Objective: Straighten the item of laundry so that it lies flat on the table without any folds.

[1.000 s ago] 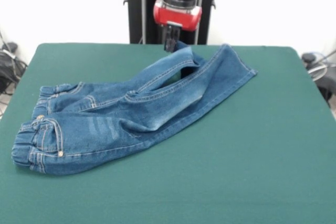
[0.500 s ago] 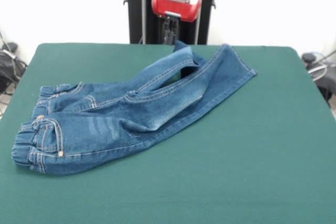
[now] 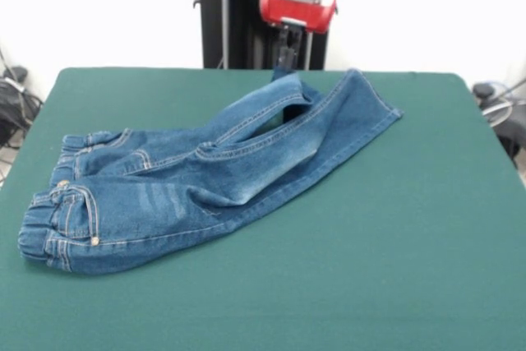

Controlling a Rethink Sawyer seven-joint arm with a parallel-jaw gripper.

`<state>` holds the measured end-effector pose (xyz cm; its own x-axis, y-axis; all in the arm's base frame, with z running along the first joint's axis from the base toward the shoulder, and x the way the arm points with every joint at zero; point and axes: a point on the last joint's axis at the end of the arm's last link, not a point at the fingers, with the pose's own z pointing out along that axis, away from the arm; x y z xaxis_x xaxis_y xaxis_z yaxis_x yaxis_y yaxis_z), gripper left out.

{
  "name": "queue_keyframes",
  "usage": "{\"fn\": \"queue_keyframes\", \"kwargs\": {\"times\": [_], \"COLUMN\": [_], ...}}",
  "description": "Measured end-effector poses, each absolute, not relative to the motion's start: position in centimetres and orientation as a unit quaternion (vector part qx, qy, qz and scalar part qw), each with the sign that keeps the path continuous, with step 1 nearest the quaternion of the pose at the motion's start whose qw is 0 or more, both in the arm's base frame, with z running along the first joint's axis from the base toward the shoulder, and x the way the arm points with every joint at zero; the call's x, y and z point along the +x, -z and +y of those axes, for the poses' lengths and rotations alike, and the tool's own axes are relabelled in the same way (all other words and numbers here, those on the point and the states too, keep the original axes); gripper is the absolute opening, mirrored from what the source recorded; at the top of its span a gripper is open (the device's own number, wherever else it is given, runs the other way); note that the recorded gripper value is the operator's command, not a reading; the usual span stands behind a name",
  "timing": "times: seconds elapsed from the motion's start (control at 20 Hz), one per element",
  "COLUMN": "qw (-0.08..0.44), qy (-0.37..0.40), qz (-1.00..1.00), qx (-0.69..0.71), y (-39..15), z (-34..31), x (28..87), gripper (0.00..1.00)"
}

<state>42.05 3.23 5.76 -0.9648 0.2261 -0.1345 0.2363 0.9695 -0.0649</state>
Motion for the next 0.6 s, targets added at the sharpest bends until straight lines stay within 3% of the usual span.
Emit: {"fn": "queue_keyframes", "kwargs": {"times": [0.6], "qw": [0.057], "qy": [0.038], "qz": [0.99], "qx": [0.121], "y": [-6.1], "z": [6.2], "x": [42.3], "gripper": [0.0]}}
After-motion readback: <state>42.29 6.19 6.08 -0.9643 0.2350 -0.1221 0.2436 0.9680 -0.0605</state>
